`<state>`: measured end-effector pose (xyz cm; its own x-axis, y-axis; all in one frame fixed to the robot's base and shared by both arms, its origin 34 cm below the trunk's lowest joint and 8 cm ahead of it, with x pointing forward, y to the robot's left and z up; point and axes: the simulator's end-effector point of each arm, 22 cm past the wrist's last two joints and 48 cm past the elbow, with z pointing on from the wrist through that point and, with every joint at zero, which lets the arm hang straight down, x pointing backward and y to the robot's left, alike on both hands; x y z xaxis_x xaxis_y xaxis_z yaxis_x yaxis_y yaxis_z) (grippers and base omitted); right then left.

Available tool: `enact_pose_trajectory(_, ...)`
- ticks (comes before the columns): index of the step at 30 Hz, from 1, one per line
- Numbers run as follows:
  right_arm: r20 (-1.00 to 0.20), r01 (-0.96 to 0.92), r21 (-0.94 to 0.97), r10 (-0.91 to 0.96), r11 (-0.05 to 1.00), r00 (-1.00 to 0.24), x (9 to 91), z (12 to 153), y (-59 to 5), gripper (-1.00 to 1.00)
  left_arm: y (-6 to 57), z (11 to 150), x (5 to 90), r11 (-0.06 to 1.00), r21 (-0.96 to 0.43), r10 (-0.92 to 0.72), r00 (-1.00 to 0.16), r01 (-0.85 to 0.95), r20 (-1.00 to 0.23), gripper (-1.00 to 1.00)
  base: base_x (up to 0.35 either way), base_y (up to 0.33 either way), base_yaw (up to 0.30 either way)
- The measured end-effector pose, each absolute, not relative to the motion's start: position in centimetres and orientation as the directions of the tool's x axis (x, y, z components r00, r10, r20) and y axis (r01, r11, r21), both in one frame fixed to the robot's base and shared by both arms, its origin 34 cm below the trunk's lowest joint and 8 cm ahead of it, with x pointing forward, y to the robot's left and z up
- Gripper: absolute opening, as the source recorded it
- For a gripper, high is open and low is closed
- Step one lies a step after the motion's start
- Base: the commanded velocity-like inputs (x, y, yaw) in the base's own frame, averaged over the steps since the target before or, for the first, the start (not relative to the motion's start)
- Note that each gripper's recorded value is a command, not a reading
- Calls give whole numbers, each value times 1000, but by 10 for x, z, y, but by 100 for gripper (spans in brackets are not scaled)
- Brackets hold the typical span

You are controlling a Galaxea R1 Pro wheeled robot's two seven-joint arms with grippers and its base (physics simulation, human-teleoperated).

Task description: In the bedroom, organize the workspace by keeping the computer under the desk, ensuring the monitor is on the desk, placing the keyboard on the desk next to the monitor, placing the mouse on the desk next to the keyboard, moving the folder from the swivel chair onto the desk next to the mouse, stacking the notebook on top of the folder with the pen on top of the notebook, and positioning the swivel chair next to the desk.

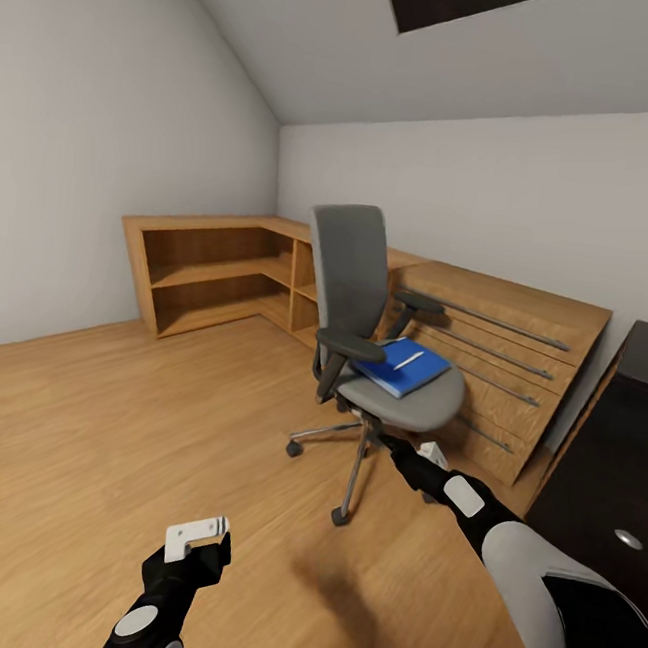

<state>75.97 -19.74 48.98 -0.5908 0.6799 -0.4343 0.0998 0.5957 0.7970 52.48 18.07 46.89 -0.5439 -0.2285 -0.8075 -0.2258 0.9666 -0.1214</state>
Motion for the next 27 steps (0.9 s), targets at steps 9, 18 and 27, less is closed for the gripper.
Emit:
enact_pose_trajectory(9, -434, 100, 797, 680, 596, -591, 760, 490, -197, 100, 181, 469, 525, 967, -121, -228, -544, -226, -807, 100, -296, -158, 0)
enact_pose_trajectory(18, -435, 100, 797, 680, 596, -591, 760, 490, -197, 100, 181, 469, 525, 967, -121, -228, -544, -226, -808, 100, -296, -184, 0)
enact_pose_trajectory(27, -437, 101, 794, 679, 599, -590, 760, 489, -198, 100, 181, 469, 525, 967, -121, -229, -544, -226, -807, 100, -278, -170, 0)
